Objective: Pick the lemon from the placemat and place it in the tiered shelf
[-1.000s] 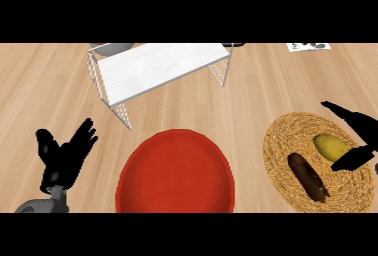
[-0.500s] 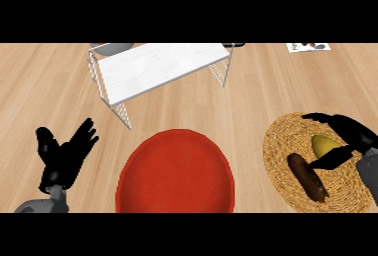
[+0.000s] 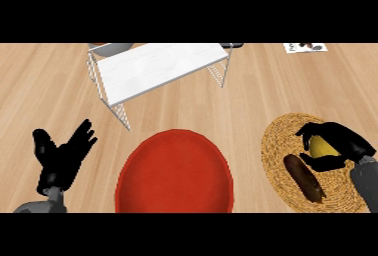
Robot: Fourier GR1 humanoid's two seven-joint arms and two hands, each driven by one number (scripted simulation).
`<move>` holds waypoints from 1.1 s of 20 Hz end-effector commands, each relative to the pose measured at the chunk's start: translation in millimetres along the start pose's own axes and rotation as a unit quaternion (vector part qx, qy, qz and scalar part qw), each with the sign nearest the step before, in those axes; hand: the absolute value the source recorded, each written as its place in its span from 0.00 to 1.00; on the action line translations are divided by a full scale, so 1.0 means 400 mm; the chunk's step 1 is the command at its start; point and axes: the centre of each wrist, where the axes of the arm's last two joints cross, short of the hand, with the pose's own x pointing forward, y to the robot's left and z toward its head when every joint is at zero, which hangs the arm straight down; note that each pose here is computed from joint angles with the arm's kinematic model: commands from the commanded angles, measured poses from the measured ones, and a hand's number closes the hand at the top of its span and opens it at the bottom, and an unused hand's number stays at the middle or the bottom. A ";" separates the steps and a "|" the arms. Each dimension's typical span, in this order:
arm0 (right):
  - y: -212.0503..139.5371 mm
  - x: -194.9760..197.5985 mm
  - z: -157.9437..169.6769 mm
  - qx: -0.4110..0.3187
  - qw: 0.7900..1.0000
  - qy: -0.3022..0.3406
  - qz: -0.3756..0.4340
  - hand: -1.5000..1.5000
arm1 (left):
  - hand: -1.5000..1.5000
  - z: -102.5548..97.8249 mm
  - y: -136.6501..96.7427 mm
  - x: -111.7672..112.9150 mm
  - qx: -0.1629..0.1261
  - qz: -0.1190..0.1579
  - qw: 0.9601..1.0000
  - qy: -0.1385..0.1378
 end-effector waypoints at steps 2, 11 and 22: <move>0.115 0.318 -0.161 0.044 0.994 -0.101 0.007 1.00 | 0.50 -0.005 -0.015 -0.018 -0.009 -0.003 1.000 0.023; 0.132 0.778 -0.151 0.034 0.976 -0.215 -0.018 1.00 | 0.50 -0.032 -0.075 0.029 -0.022 -0.005 1.000 0.010; -0.115 1.019 0.122 -0.187 0.950 -0.233 -0.091 1.00 | 0.50 -0.004 -0.020 -0.013 0.002 -0.002 1.000 0.020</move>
